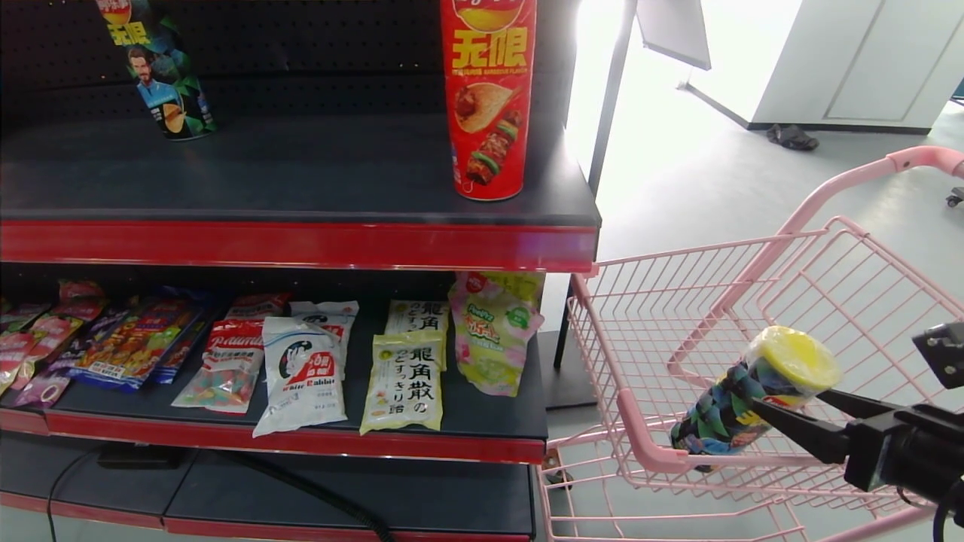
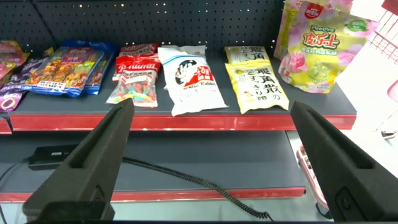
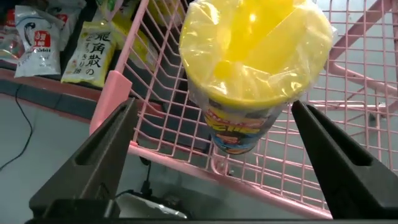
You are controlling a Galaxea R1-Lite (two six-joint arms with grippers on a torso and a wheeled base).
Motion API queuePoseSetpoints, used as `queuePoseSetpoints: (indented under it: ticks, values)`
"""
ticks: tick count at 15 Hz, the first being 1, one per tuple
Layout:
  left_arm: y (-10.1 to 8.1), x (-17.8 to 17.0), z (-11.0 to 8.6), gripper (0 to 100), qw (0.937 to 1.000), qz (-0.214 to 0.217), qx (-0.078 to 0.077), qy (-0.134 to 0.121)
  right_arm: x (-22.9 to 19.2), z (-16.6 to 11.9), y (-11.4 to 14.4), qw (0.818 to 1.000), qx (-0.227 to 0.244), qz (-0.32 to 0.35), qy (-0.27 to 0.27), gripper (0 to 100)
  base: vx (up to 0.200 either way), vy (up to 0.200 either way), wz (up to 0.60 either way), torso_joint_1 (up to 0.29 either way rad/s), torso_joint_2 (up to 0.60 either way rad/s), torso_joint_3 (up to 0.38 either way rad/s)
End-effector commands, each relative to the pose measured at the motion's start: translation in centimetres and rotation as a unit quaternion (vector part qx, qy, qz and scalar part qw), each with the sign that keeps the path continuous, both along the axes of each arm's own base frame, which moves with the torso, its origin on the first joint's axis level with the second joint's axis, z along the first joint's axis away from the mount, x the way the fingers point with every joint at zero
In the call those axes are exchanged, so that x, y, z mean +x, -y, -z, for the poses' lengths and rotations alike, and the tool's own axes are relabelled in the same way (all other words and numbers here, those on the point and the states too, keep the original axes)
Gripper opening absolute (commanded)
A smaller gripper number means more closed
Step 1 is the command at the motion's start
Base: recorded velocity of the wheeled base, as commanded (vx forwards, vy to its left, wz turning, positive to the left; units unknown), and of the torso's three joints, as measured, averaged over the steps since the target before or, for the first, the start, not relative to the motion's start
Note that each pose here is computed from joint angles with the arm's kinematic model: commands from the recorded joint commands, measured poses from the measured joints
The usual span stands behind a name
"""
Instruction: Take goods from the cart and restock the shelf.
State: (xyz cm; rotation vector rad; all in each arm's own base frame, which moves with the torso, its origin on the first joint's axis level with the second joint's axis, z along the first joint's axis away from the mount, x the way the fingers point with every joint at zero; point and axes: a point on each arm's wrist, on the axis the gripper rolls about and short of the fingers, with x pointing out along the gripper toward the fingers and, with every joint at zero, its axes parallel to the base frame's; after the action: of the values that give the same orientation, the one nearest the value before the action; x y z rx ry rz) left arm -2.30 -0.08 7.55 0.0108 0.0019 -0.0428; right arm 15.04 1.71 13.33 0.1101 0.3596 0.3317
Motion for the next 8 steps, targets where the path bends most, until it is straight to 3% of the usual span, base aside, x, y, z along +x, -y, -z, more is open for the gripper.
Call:
queuePoseSetpoints:
  ticks: [1,4,8]
  values:
    - [0.0,0.0,0.0,100,1.0,0.0,0.0,0.0,-0.5,0.0,0.1,1.0,0.0,-0.001,0.004,100,0.0,0.0,0.0,0.0,0.0,0.0]
    - [0.0,0.0,0.0,100,1.0,0.0,0.0,0.0,-1.4,0.6,1.8,0.999,-0.024,0.049,0.007,100,0.0,0.0,0.0,0.0,0.0,0.0]
    - [0.0,0.0,0.0,100,1.0,0.0,0.0,0.0,-4.0,0.2,1.6,0.997,-0.05,0.012,0.054,100,0.0,0.0,0.0,0.0,0.0,0.0]
